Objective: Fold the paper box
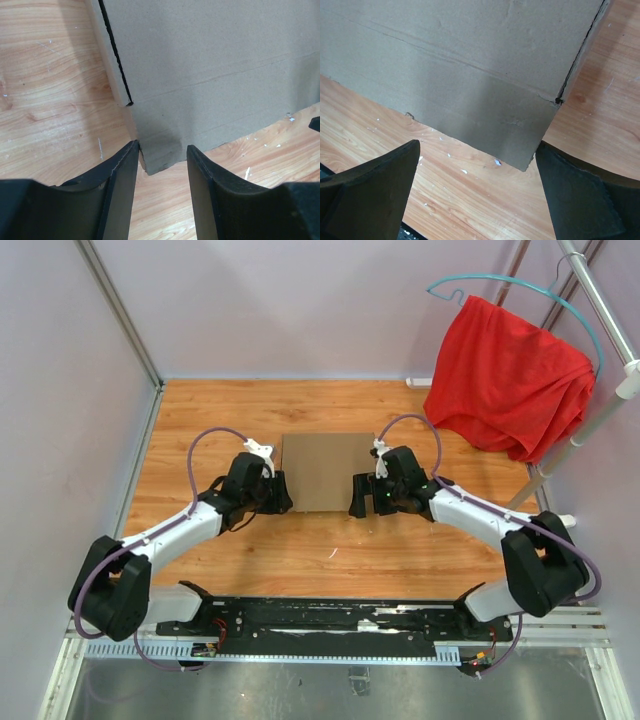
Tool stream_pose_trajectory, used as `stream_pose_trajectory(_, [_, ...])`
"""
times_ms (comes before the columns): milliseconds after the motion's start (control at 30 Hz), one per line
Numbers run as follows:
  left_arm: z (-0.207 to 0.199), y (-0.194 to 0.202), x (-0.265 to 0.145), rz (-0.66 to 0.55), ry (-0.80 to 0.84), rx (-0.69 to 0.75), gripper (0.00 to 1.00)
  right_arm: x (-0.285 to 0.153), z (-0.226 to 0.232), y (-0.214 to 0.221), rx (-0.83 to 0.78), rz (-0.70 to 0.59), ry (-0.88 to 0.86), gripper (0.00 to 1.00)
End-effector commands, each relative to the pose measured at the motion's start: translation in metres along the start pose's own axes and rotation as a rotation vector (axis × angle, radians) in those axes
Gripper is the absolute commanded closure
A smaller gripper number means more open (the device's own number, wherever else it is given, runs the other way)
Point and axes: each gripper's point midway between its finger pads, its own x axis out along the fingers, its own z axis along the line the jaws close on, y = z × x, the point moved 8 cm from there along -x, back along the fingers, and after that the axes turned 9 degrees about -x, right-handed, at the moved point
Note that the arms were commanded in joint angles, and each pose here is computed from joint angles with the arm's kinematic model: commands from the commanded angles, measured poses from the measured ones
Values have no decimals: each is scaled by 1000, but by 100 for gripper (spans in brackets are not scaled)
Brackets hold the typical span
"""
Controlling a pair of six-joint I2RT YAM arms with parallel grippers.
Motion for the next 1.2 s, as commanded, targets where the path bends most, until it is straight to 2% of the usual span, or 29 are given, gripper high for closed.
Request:
stream_pose_trajectory(0, [-4, 0, 3, -3, 33, 10, 52, 10, -10, 3, -27, -12, 48, 1])
stream_pose_trajectory(200, [5, 8, 8, -1, -7, 5, 52, 13, -22, 11, -43, 4, 153, 0])
stream_pose_trajectory(467, [15, 9, 13, -81, -56, -13, 52, 14, -35, 9, -80, -44, 253, 0])
stream_pose_trajectory(633, [16, 4, 15, -135, -68, -15, 54, 8, -23, 6, -103, -65, 175, 1])
stream_pose_trajectory(833, [15, 1, 15, -166, -58, -15, 55, -35, 1, -19, -118, -166, 59, 7])
stream_pose_trajectory(933, [14, 0, 12, -170, -48, -9, 56, -48, 7, -53, -150, -264, 77, 16])
stream_pose_trajectory(1000, [12, 0, 11, -167, -33, -7, 57, -45, 7, -81, -180, -301, 118, 33])
stream_pose_trajectory(1100, [10, 0, 10, -157, -13, 5, 57, -14, 5, -124, -235, -269, 124, 52])
stream_pose_trajectory(1167, [10, 1, 10, -156, -3, 20, 57, 8, 2, -155, -258, -267, 119, 53])
